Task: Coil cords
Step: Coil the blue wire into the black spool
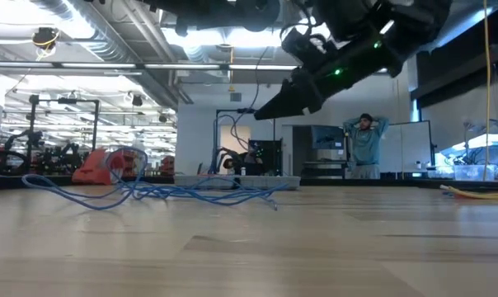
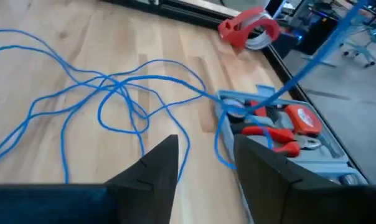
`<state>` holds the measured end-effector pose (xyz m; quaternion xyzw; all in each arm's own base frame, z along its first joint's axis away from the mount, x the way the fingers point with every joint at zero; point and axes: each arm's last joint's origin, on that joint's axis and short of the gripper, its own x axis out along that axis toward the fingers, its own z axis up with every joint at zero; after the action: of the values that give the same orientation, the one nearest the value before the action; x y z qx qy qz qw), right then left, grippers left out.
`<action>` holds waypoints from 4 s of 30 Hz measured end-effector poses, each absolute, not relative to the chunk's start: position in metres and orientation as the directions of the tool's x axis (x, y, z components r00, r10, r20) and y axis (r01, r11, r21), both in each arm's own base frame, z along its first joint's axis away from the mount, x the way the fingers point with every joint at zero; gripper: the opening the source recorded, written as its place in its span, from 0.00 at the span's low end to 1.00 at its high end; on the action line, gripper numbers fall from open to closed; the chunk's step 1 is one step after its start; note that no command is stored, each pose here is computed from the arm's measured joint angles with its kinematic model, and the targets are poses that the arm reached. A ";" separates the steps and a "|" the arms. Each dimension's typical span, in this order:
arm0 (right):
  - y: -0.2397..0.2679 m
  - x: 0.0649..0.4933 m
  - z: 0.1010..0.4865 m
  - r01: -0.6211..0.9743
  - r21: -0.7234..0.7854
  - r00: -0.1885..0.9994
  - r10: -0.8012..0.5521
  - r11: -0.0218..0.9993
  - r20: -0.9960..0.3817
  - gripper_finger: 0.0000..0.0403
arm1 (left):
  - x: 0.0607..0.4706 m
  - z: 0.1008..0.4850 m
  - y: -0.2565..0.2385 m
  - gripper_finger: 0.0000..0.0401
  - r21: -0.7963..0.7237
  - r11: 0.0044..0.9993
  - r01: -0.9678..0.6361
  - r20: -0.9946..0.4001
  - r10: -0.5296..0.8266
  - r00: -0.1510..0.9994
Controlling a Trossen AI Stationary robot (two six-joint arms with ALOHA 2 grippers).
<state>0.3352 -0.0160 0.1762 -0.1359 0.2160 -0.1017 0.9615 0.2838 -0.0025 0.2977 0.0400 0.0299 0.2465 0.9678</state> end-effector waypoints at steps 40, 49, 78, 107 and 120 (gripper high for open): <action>-0.002 0.385 0.141 0.053 -0.001 0.892 -0.048 0.999 -0.450 0.05 | 0.284 0.307 -0.003 0.00 0.115 0.870 -0.480 0.036 0.479 0.877; 0.023 0.376 0.128 0.023 -0.120 0.809 -0.089 0.992 -0.581 0.02 | 0.267 0.358 -0.001 0.00 0.135 0.838 -0.528 0.203 0.499 0.843; 0.031 0.298 0.234 0.002 -0.088 0.713 -0.063 0.996 -0.699 0.43 | 0.237 0.376 0.001 0.00 0.157 0.836 -0.526 0.167 0.502 0.848; 0.001 0.323 0.177 0.280 -0.138 0.952 -0.293 0.950 -0.084 0.43 | 0.267 0.305 -0.004 0.00 0.098 0.835 -0.541 0.219 0.512 0.831; -0.023 0.365 0.200 0.362 -0.173 0.929 -0.369 0.916 -0.010 0.43 | 0.268 0.303 -0.005 0.00 0.094 0.838 -0.537 0.206 0.511 0.834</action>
<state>0.3645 -0.0234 0.1999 -0.0846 0.0210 -0.1867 0.9786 0.2677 -0.0045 0.3032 0.0744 -0.0867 0.2746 0.9548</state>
